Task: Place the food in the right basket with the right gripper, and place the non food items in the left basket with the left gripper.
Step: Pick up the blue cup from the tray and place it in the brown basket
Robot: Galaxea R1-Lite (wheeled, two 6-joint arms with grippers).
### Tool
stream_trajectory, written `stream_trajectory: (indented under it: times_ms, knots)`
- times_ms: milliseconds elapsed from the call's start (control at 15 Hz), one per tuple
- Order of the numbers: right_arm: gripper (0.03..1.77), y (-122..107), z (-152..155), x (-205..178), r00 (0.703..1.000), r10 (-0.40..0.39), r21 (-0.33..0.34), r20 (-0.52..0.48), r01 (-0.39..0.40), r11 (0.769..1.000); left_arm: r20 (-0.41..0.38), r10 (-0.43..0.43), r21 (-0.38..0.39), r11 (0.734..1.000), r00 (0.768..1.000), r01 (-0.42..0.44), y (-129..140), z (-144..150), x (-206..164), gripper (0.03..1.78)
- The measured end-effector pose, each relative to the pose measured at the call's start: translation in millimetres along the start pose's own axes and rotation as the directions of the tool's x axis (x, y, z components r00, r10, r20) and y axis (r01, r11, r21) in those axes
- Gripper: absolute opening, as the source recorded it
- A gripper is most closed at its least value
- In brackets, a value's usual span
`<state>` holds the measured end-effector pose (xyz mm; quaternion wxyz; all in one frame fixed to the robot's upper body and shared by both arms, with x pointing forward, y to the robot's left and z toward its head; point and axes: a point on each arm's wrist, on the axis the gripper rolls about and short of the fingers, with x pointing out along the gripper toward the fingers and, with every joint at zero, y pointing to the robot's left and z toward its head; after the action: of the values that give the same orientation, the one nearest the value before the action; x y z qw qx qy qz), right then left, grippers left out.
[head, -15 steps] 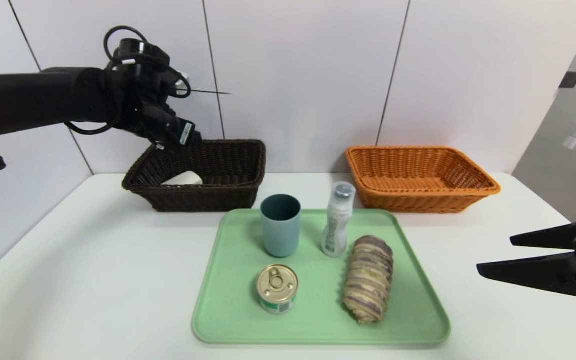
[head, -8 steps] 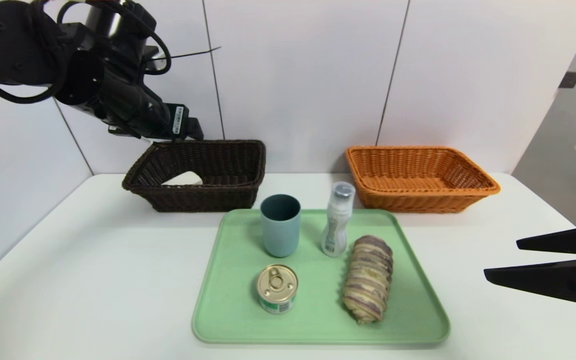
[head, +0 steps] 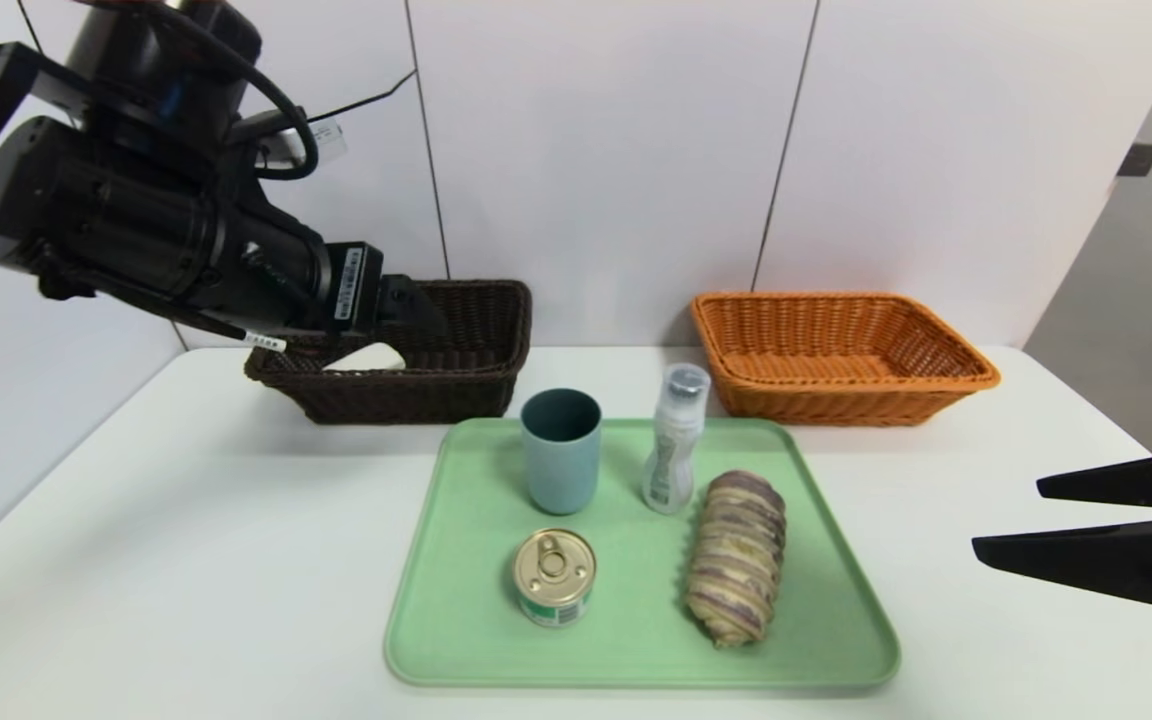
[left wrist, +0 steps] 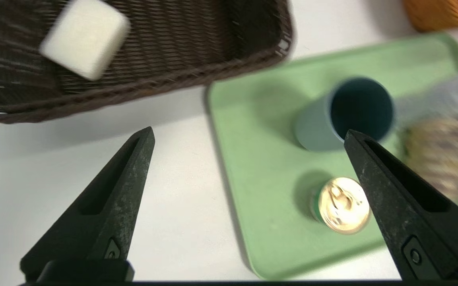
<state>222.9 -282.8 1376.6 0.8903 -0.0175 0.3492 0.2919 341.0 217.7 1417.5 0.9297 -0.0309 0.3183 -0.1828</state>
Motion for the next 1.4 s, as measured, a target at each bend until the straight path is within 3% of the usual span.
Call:
stream_trajectory:
  times_ms: [133,333,600,733,800,1133,1400]
  knots:
    - [1.71,-0.5,0.0,-0.1,1.000,-0.003,0.002,0.001,0.003,1.000,-0.021,-0.140,0.066,0.988,0.990,0.141,-1.1,-17.5,-8.5,1.69]
    - [1.71,-0.6,0.1,0.2,1.000,-0.003,0.002,0.000,0.003,1.000,-0.057,-0.274,0.173,0.944,0.960,0.280,1.2,-46.1,-11.3,1.69]
    - [1.71,-0.7,0.2,0.0,1.000,-0.004,0.001,0.000,0.004,1.000,-0.020,-0.467,0.343,0.827,0.884,0.445,4.0,-75.5,0.8,1.69]
    - [1.71,-0.8,0.3,-0.2,1.000,-0.006,0.000,0.001,0.006,1.000,-0.002,-0.578,0.414,0.742,0.816,0.527,3.3,-82.3,9.1,1.69]
    - [1.71,-0.8,0.3,-0.2,1.000,-0.006,-0.001,0.002,0.006,1.000,-0.008,-0.614,0.427,0.711,0.789,0.558,3.1,-84.8,14.3,1.69]
    - [1.71,-0.9,0.2,-0.1,1.000,-0.008,0.000,0.001,0.008,1.000,-0.050,-0.698,0.468,0.616,0.715,0.634,4.3,-97.6,48.6,1.69]
    - [1.71,-0.7,0.1,-0.8,1.000,-0.008,-0.001,0.003,0.008,1.000,-0.044,-0.695,0.512,0.601,0.718,0.613,10.1,-103.5,76.1,1.69]
